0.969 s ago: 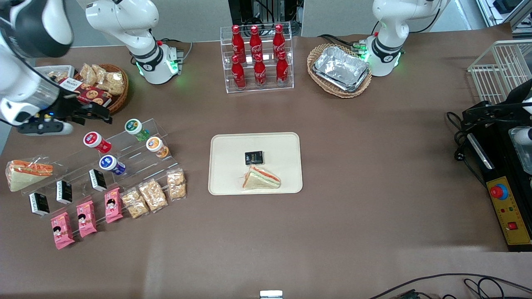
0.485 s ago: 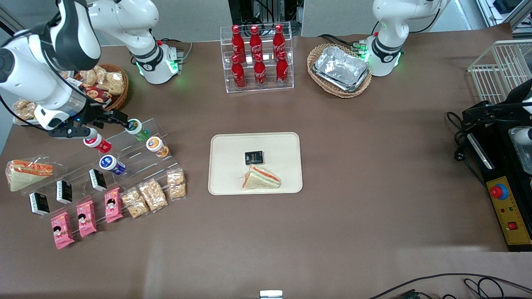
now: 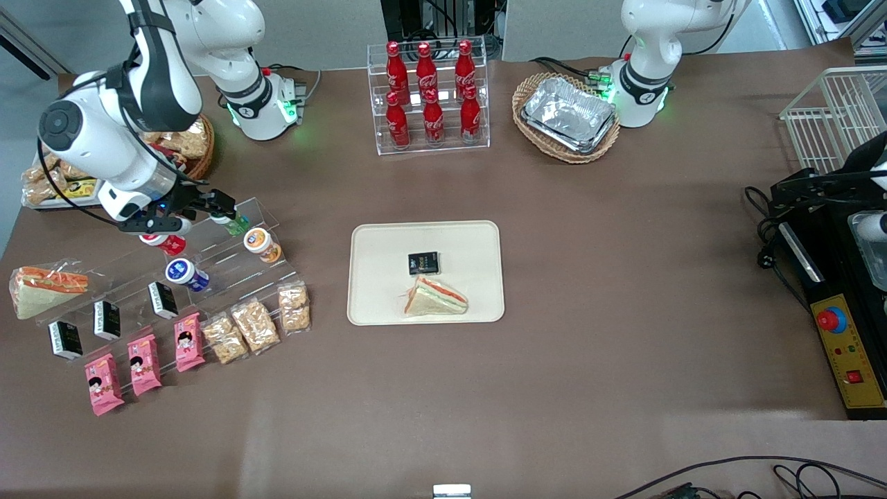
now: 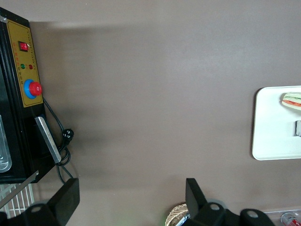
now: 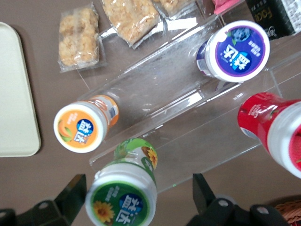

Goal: Place green gum on tray
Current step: 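Lower the right gripper onto the green-labelled bottle and close on it, then lift the green bottle off the rack with the right gripper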

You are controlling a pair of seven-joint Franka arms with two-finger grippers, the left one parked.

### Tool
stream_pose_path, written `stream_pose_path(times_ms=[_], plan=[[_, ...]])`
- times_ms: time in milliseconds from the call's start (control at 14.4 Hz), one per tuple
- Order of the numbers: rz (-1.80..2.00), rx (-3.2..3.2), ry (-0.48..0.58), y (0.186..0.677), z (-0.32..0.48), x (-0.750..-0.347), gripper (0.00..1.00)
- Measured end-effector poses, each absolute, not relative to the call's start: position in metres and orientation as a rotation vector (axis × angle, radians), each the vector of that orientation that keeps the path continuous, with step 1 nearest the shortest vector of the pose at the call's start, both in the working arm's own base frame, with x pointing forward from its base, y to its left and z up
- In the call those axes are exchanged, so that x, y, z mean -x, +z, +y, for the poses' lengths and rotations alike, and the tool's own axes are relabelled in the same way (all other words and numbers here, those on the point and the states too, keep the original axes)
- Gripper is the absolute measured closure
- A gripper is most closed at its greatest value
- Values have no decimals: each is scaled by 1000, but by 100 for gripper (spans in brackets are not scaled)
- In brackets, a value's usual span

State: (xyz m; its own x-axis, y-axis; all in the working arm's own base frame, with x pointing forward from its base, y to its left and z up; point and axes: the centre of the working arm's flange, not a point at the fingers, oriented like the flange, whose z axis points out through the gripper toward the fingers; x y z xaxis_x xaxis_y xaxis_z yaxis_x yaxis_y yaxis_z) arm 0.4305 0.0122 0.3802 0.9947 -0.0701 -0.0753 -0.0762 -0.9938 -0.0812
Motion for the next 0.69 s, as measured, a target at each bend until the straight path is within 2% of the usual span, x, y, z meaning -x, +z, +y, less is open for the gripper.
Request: stream_pose_path(times_ms=[485, 692], plan=[[106, 3058, 118, 366, 27, -423, 4], [105, 3059, 118, 366, 29, -423, 32]])
